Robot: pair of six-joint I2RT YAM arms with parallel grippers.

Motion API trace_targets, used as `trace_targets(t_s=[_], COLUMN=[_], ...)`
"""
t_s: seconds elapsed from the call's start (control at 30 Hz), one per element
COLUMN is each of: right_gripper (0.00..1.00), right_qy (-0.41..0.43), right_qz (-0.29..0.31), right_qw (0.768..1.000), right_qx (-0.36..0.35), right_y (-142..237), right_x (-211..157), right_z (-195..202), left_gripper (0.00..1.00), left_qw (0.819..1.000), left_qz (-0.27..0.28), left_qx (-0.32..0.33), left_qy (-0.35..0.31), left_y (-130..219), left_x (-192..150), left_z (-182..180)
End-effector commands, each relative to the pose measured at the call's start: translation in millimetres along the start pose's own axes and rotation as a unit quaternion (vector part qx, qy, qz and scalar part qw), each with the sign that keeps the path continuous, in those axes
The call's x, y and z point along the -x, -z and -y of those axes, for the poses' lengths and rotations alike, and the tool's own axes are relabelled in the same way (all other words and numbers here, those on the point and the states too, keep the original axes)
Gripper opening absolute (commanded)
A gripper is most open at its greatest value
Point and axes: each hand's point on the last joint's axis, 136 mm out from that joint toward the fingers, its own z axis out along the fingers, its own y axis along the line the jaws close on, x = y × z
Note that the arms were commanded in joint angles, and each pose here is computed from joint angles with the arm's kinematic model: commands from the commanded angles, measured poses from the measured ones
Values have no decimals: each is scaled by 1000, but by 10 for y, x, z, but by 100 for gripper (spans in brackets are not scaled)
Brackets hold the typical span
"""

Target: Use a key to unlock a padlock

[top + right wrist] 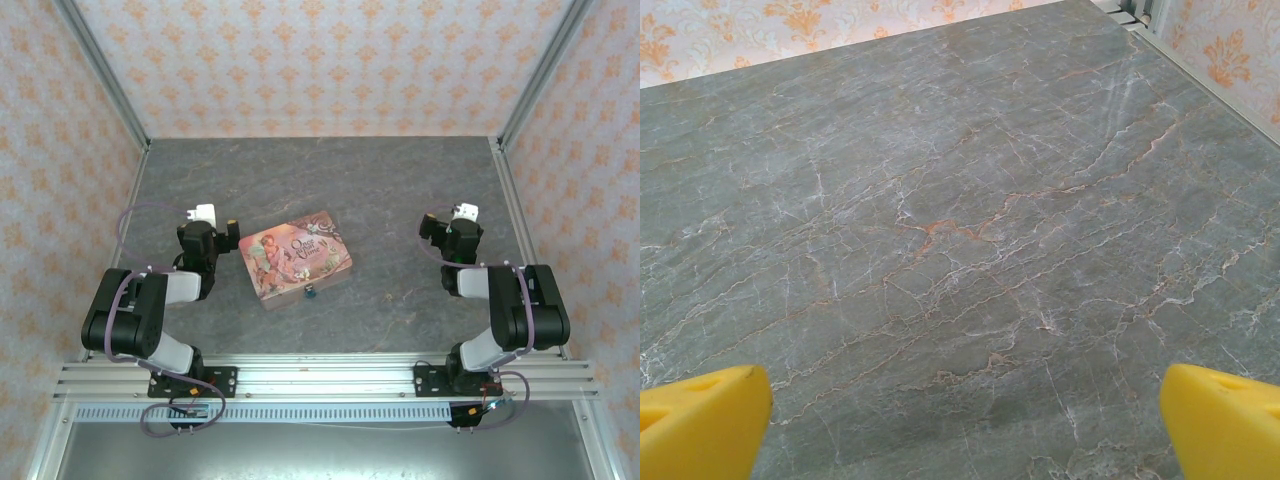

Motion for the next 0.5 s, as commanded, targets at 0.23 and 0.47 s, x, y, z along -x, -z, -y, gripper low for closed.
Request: trace_targets(t_s=[0.23,0.47], right_gripper=[99,99], right_qy=[-20,-104], right_qz=[-18,-114], right_qw=[999,982], right_qx=[-23,106], right_y=[236,716], right_x=[298,325], right_z=[68,-411], left_gripper=[100,100], left_qw=[998,979], left_qz=[18,-57], left_qx=[55,2], left_qy=[37,193], left_y=[305,901], left_x=[561,816], left_z=[-217,-105])
